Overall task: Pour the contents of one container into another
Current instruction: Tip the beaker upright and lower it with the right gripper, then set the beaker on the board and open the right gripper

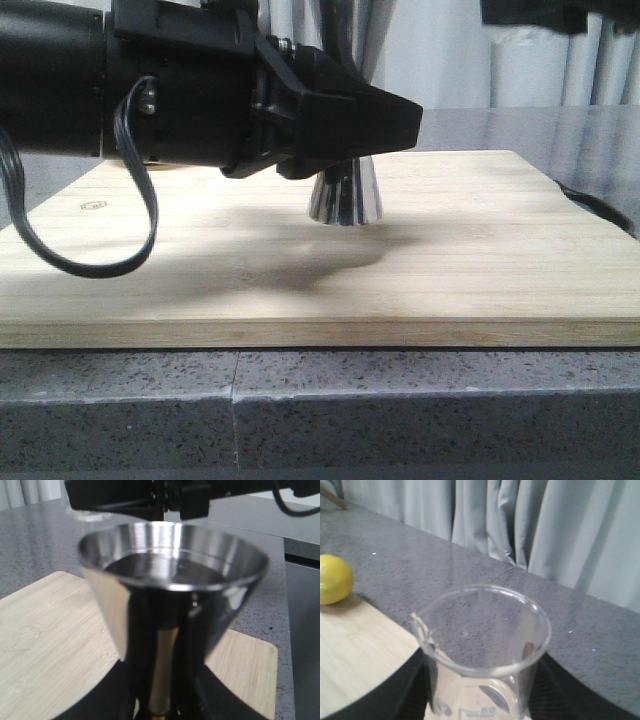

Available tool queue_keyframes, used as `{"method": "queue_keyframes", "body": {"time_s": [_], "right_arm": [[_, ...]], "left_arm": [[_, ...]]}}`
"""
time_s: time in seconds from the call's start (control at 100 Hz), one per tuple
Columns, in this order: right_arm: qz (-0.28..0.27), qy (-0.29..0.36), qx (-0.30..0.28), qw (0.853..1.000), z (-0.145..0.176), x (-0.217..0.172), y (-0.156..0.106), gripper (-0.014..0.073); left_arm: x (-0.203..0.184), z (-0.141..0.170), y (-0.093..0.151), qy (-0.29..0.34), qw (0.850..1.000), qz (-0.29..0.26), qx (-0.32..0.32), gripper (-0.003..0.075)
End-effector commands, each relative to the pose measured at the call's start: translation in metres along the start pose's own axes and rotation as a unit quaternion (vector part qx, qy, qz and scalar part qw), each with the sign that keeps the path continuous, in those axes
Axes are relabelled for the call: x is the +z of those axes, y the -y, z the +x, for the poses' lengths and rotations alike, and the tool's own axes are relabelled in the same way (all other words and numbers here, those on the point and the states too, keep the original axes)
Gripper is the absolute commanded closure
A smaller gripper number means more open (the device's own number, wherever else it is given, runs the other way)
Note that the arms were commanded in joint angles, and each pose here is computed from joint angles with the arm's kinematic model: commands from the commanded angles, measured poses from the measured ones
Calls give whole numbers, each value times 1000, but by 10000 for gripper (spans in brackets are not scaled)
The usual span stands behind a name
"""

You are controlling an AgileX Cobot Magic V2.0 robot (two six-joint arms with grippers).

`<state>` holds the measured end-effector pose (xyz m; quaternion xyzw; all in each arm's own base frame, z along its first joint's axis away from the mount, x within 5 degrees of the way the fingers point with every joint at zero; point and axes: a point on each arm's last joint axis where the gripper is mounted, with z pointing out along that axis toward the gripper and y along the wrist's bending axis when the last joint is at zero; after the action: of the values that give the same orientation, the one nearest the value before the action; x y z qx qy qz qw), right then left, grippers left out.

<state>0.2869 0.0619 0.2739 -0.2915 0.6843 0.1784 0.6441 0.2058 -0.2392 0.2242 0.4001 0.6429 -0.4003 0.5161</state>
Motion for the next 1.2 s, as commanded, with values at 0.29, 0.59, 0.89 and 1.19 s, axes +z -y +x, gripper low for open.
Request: {"method": "queue_keyframes", "body": {"time_s": [0.29, 0.59, 0.89, 1.19], "right_arm": [[-111, 27, -8, 993, 24, -4, -25, 317], [-136, 8, -27, 990, 30, -6, -31, 318], [-150, -4, -40, 988, 32, -7, -33, 318], [-152, -23, -34, 988, 36, -7, -33, 317]], "left_arm": [[-4, -28, 6, 74, 997, 18, 3, 739], [-4, -28, 6, 75, 997, 19, 3, 739], [-4, -28, 6, 75, 997, 19, 3, 739], [-4, -28, 6, 75, 997, 19, 3, 739]]}}
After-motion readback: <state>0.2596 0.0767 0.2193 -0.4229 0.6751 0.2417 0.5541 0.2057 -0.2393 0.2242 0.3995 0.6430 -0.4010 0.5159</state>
